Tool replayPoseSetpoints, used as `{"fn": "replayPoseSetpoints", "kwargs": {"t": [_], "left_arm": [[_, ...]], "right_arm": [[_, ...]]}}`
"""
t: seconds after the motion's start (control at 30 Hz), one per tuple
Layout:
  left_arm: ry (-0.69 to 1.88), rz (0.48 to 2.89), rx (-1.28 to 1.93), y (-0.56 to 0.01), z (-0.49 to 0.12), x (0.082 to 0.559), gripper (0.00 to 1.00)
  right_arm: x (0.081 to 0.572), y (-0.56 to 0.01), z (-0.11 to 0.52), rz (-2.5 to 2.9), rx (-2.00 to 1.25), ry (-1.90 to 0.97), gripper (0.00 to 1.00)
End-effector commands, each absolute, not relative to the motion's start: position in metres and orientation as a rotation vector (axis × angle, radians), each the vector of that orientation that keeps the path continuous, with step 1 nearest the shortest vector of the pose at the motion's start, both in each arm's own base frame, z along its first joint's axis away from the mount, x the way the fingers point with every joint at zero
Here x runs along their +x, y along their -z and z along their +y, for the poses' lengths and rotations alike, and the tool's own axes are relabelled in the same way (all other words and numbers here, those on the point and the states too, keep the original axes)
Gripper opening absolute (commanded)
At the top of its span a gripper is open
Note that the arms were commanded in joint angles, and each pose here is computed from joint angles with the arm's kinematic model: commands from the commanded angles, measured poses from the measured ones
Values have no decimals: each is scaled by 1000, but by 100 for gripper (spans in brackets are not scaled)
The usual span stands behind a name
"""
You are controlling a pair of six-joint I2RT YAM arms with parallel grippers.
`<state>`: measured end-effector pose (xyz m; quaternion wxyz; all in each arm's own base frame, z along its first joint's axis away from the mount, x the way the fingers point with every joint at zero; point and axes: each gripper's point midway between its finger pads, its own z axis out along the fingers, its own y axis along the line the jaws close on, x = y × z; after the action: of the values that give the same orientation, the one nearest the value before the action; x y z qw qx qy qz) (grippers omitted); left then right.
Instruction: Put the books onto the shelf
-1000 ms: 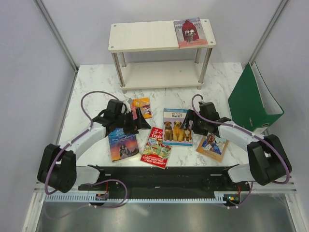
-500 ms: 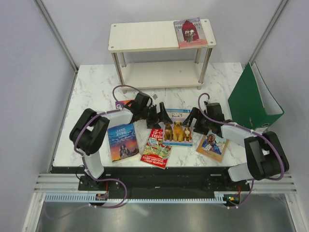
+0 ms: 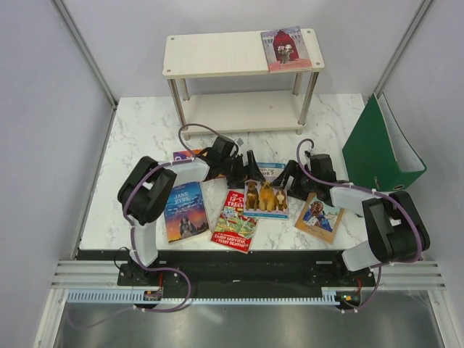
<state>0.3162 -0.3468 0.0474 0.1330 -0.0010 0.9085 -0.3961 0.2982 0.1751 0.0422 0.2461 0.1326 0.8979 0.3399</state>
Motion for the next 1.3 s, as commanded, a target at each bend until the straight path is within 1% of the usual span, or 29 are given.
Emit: {"fn": "replayPoseSetpoints", "kwargs": {"t": [0.0,0.03,0.1,0.13,0.2,0.23,0.27,0.37,0.4,0.57,0.6,0.67,0.7,0.8,1.0,1.27], "left_arm": [[1061,2678,-51,-22,-349,318,95],[1088,2685,-39,-20,-352,314,86],[1162,2648,-23,-22,-360,313,74],[1224,2636,2,-26,-365,309,57],[1294,2589,17,-34,-370,308,29],[1320,2580,27,-39,-371,306,5],[1341,2549,35,-50,-372,307,2],[1362,2499,63,-68,-370,303,2],[1373,2459,82,-86,-367,302,2],[1352,2354,179,-139,-358,296,2],[1374,2322,205,-154,-356,292,2],[1426,2269,268,-171,-358,285,2],[1480,2254,318,-179,-361,276,2],[1561,2191,393,-201,-363,265,2],[1695,2074,504,-233,-366,249,2],[1765,1901,518,-285,-356,247,2]], "right_arm": [[277,-16,177,2542,416,-964,87],[276,-13,177,2542,422,-971,86],[275,-12,179,2543,418,-986,85],[275,-12,179,2544,418,-990,83],[275,-13,180,2540,415,-995,83],[276,-14,180,2535,410,-995,83],[276,-15,180,2533,405,-996,83],[276,-20,179,2519,388,-1004,84],[278,-21,177,2510,386,-1005,85],[283,-46,171,2412,334,-1048,93],[289,-63,171,2342,308,-1073,94],[287,-82,176,2254,259,-1158,97],[292,-115,182,2120,216,-1254,98],[284,-149,190,2003,133,-1358,98],[279,-194,196,1864,28,-1435,98],[273,-202,199,1853,31,-1486,98]]}}
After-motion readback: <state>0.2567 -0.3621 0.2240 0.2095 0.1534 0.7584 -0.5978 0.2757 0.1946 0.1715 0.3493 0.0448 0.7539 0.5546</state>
